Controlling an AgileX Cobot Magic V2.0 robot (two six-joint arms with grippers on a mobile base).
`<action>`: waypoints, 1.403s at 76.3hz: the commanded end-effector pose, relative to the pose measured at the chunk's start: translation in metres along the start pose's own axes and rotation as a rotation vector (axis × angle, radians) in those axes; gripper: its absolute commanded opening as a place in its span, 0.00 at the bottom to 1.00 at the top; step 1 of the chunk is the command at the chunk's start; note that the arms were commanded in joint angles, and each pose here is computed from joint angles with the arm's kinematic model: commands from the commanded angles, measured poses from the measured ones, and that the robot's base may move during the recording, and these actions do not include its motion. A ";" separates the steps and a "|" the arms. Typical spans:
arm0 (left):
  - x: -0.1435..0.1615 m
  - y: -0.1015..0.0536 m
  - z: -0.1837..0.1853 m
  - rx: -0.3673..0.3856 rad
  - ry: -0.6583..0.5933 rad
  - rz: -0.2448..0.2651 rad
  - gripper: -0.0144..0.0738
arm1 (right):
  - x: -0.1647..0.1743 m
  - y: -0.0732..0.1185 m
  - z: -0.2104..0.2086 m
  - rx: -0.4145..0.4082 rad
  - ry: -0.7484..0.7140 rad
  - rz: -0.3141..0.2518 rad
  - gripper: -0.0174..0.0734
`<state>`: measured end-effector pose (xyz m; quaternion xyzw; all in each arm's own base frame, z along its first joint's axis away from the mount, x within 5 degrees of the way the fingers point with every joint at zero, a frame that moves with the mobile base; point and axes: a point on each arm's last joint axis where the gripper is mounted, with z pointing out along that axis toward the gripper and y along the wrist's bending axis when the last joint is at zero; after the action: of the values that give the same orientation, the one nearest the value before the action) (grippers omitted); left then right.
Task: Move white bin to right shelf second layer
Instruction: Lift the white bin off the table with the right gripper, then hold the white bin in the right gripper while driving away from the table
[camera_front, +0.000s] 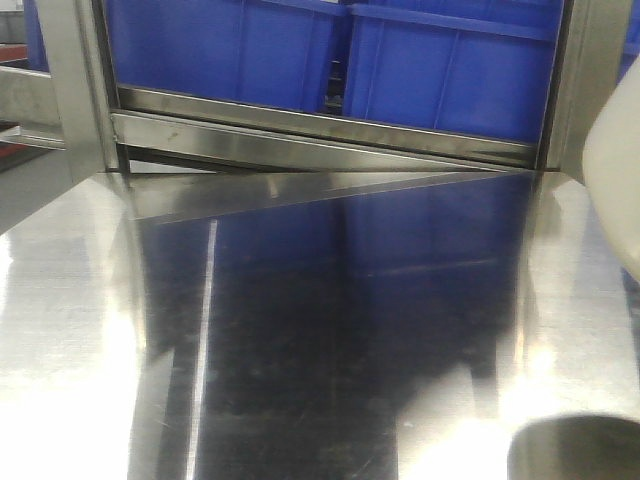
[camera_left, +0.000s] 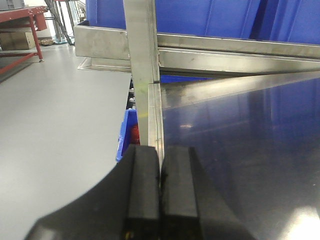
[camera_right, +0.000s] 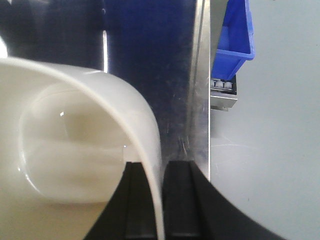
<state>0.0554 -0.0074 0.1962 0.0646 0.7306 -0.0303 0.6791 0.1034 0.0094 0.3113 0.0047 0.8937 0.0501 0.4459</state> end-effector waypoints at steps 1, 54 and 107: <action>0.004 0.000 0.001 0.001 -0.063 -0.005 0.26 | -0.014 0.001 -0.006 -0.008 -0.110 0.006 0.31; 0.004 0.000 0.001 0.001 -0.063 -0.005 0.26 | -0.014 0.001 -0.006 -0.008 -0.110 0.006 0.31; 0.004 0.000 0.001 0.001 -0.063 -0.005 0.26 | -0.014 0.001 -0.006 -0.008 -0.110 0.006 0.31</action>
<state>0.0554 -0.0074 0.1962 0.0646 0.7306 -0.0303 0.6791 0.1034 0.0094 0.3108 0.0045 0.8940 0.0500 0.4452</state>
